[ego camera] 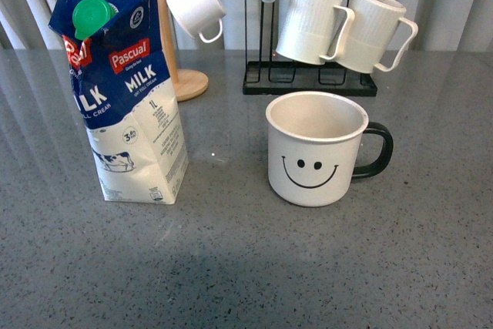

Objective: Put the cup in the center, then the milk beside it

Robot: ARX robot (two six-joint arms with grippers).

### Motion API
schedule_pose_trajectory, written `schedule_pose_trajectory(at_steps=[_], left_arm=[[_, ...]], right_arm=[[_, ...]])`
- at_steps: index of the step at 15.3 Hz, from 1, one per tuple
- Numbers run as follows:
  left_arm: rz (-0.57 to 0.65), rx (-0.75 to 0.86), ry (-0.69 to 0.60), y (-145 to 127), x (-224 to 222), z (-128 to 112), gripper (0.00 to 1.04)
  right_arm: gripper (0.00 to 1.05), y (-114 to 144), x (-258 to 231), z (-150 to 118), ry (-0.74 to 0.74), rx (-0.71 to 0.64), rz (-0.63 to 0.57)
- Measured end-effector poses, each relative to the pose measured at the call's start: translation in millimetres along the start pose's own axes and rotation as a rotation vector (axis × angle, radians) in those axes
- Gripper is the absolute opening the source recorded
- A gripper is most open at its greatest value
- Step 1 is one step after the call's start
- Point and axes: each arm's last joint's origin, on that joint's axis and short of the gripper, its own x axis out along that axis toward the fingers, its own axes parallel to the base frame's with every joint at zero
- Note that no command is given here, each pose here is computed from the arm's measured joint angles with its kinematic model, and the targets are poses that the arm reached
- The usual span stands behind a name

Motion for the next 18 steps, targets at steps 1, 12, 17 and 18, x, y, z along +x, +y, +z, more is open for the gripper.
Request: schedule_pose_trajectory(at_steps=[1, 12, 17, 18], left_arm=[[0.0, 0.0, 0.0, 0.0, 0.0, 0.0, 0.98], [0.0, 0.0, 0.0, 0.0, 0.0, 0.0, 0.98], [0.0, 0.0, 0.0, 0.0, 0.0, 0.0, 0.98], [0.0, 0.0, 0.0, 0.0, 0.0, 0.0, 0.98]], right_arm=[[0.02, 0.0, 0.0, 0.2, -0.002, 0.0, 0.0], [0.15, 0.0, 0.0, -0.1, 0.001, 0.0, 0.0], [0.37, 0.0, 0.0, -0.1, 0.001, 0.0, 0.0], [0.43, 0.0, 0.0, -0.1, 0.001, 0.0, 0.0]])
